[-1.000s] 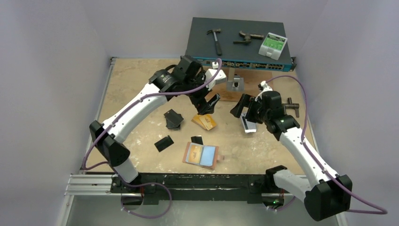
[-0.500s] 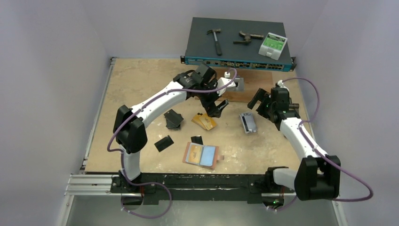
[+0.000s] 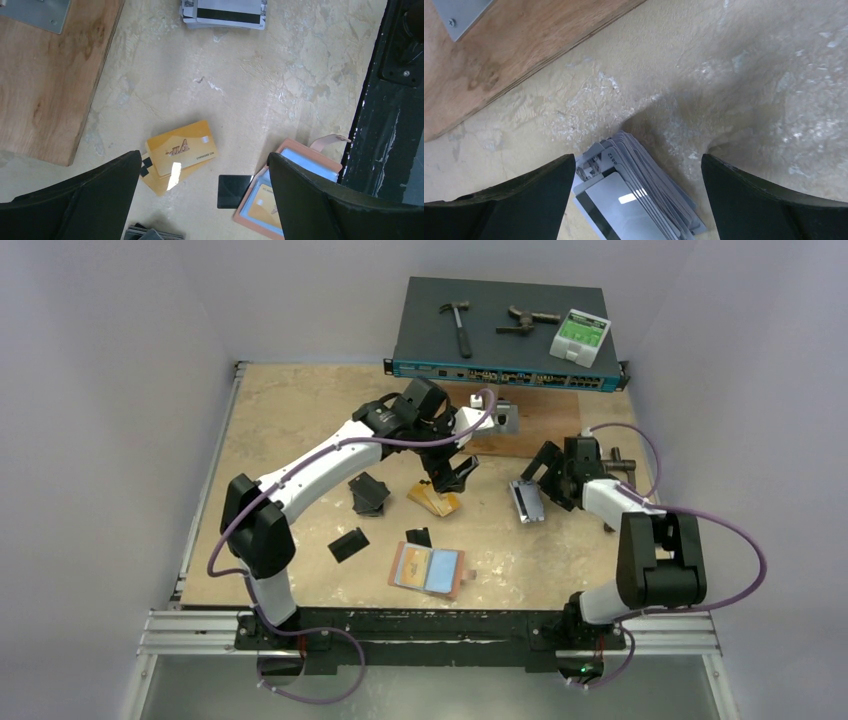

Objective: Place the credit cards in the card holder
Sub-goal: Pick up the credit card from the center of the board.

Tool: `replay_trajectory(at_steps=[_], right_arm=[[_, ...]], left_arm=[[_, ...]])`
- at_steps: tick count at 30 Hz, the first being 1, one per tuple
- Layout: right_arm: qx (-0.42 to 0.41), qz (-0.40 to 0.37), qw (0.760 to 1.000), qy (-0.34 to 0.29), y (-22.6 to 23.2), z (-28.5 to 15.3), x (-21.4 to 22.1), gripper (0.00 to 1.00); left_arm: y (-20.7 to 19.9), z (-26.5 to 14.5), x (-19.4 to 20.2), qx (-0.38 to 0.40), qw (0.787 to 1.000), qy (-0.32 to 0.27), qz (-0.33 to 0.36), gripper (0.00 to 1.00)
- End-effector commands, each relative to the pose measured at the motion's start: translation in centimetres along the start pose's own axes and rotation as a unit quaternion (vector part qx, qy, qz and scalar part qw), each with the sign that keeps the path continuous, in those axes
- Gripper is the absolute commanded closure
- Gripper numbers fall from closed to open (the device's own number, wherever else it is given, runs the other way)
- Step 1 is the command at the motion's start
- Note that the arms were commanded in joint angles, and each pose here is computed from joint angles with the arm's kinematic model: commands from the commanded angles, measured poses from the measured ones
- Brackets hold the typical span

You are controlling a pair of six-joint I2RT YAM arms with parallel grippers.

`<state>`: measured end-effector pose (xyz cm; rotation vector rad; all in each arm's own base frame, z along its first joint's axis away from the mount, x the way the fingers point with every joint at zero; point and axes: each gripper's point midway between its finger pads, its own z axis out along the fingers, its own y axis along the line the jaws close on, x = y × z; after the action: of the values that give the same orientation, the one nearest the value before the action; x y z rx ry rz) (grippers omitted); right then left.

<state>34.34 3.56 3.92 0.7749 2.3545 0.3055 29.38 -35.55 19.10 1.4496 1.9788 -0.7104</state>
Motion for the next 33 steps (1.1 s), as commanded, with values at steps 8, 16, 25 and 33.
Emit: replay_trajectory(at_steps=[8, 16, 25, 33], right_arm=[[-0.062, 0.033, 0.996, 0.046, 0.6, 0.3, 3.9, 0.01], [-0.063, 0.038, 0.994, 0.075, -0.1, -1.6, 7.0, 0.01], [-0.09, 0.002, 0.99, 0.105, 2.4, -1.8, 9.7, 0.01], [-0.087, -0.025, 0.991, 0.099, 3.7, -0.7, 9.3, 0.01]], left_arm=[[0.2, -2.0, -1.8, -0.019, 0.999, -0.037, 0.026, 0.01], [0.1, -2.2, -1.9, -0.02, 0.999, -0.038, 0.024, 0.01], [0.2, -2.1, -1.0, -0.027, 0.999, -0.031, 0.022, 0.0], [0.8, -1.9, -0.3, -0.035, 0.999, -0.028, 0.022, 0.0]])
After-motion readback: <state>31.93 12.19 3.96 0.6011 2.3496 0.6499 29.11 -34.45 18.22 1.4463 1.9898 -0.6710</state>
